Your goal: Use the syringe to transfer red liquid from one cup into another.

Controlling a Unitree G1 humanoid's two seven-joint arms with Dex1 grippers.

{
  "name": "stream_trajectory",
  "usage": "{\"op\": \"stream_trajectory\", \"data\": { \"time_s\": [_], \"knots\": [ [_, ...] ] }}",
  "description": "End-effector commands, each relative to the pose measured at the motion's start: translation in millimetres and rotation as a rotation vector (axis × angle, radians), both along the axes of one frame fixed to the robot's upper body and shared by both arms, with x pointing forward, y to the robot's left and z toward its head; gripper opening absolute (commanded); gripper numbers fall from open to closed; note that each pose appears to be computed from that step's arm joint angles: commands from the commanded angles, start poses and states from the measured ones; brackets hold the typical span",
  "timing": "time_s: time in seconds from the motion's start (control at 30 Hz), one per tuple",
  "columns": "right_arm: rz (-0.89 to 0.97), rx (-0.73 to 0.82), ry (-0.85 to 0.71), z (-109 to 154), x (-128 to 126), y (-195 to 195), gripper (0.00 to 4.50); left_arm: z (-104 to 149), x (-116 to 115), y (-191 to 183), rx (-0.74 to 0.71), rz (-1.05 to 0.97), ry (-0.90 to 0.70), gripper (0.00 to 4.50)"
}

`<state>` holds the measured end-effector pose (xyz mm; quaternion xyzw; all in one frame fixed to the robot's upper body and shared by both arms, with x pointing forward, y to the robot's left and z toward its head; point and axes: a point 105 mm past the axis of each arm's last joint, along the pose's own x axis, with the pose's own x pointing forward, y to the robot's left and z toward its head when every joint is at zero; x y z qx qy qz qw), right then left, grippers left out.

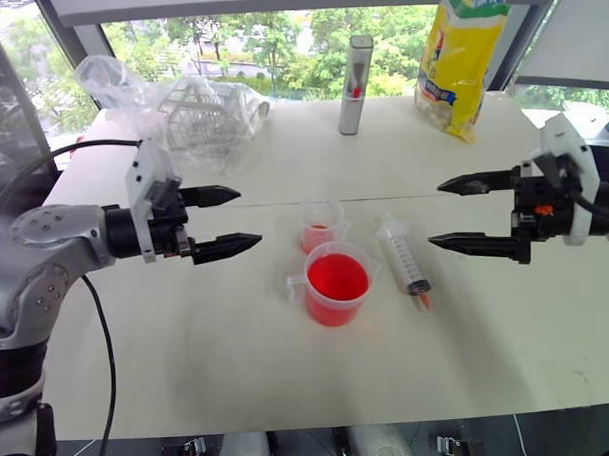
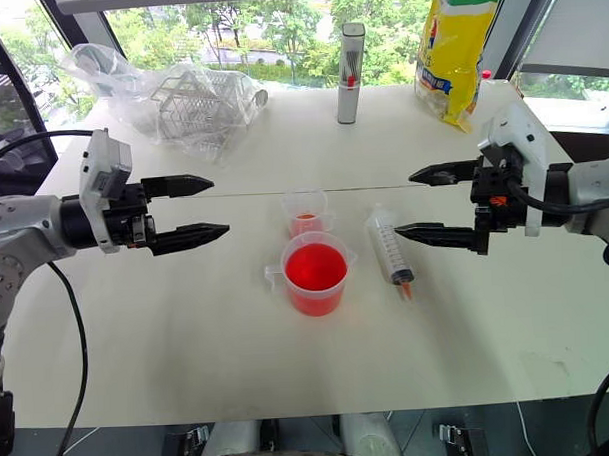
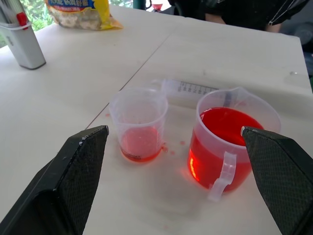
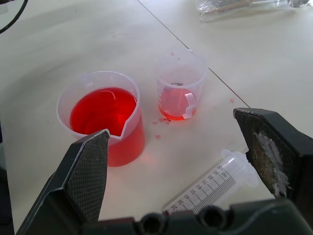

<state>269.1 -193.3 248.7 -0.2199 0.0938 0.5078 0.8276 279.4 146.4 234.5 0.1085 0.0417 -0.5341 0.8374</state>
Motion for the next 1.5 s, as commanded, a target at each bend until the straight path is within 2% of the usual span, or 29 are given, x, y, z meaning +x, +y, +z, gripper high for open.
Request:
{"op": "stream_trajectory", "data": {
  "time_s": [0.03, 0.7, 0.97, 1.23, 1.3, 1.4, 1.5],
  "knots": [
    [0.014, -0.006, -0.050, 10, 0, 2, 4.44, 11, -3, 3, 0.010, 0.013, -0.052, 4.50],
    [0.000, -0.022, -0.051, 11, 1, 2, 4.44, 15, -3, 0, -0.018, -0.003, -0.061, 4.50],
    [-0.098, -0.083, -0.044, 9, 13, -8, 4.44, 13, -2, -2, -0.026, -0.007, -0.063, 4.50],
    [-0.248, -0.101, 0.102, 10, 32, -16, 4.44, 8, 3, -9, -0.051, -0.025, -0.067, 4.50],
    [-0.325, -0.133, 0.218, -1, 39, -20, 4.44, 8, 5, -12, -0.060, -0.033, -0.071, 4.50],
    [-0.516, -0.100, 0.481, -18, 61, -10, 4.44, 6, 8, -16, -0.064, -0.045, -0.074, 4.50],
    [-0.626, -0.100, 0.615, -29, 77, 0, 4.44, 5, 8, -18, -0.070, -0.049, -0.075, 4.50]
  ]
}}
